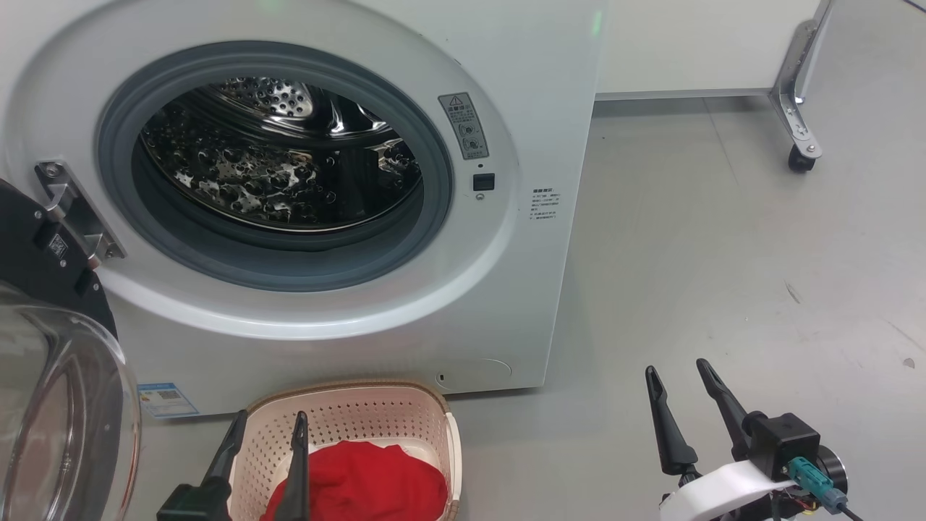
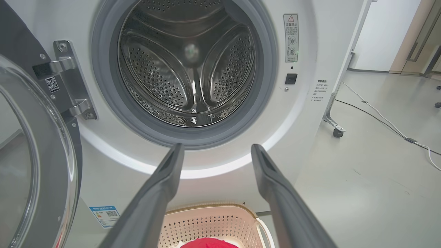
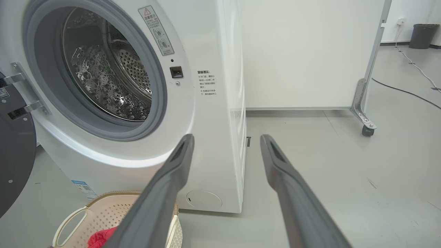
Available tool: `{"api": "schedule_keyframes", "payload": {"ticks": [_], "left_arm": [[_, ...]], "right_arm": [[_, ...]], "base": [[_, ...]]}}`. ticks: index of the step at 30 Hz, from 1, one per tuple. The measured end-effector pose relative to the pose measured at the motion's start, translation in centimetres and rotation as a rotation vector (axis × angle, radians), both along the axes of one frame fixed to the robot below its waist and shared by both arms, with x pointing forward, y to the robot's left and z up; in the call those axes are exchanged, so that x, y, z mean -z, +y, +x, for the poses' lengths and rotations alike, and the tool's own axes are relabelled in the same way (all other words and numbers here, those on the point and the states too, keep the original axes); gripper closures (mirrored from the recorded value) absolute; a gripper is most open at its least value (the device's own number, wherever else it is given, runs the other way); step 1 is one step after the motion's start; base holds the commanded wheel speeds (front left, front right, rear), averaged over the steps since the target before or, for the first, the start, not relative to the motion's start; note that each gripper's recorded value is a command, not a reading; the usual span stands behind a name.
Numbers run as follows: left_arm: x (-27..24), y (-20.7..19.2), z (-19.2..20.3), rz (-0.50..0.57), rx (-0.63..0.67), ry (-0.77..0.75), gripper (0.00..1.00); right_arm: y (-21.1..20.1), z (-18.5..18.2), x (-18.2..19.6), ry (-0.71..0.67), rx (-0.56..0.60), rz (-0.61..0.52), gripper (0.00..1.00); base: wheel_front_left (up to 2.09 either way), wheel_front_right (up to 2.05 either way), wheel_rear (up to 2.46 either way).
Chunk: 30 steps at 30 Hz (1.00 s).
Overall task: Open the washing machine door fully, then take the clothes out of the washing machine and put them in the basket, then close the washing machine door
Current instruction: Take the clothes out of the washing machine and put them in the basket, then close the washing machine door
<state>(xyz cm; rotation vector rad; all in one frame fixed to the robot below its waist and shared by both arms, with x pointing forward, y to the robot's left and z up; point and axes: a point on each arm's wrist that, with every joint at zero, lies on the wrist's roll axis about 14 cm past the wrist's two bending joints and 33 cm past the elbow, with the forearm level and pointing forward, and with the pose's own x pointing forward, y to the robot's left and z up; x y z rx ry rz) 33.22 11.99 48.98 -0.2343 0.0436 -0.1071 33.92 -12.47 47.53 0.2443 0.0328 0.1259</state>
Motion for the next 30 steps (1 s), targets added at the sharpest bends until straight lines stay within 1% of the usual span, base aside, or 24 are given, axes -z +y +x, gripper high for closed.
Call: {"api": "schedule_keyframes", "payload": {"ticks": [19, 30], "left_arm": [[-0.27, -0.09, -0.57, 0.011, 0.010, 0.016, 0.00], [-0.72, 0.07, -0.62, 0.015, 0.005, 0.008, 0.00]], "right_arm": [[0.09, -0.35, 0.11, 0.004, -0.001, 0.003, 0.00], [0.21, -0.35, 0.06, 0.003, -0.001, 0.001, 0.00]], "base": [[-0.01, 0.01, 0.00], [-0.36, 0.36, 0.00]]}}
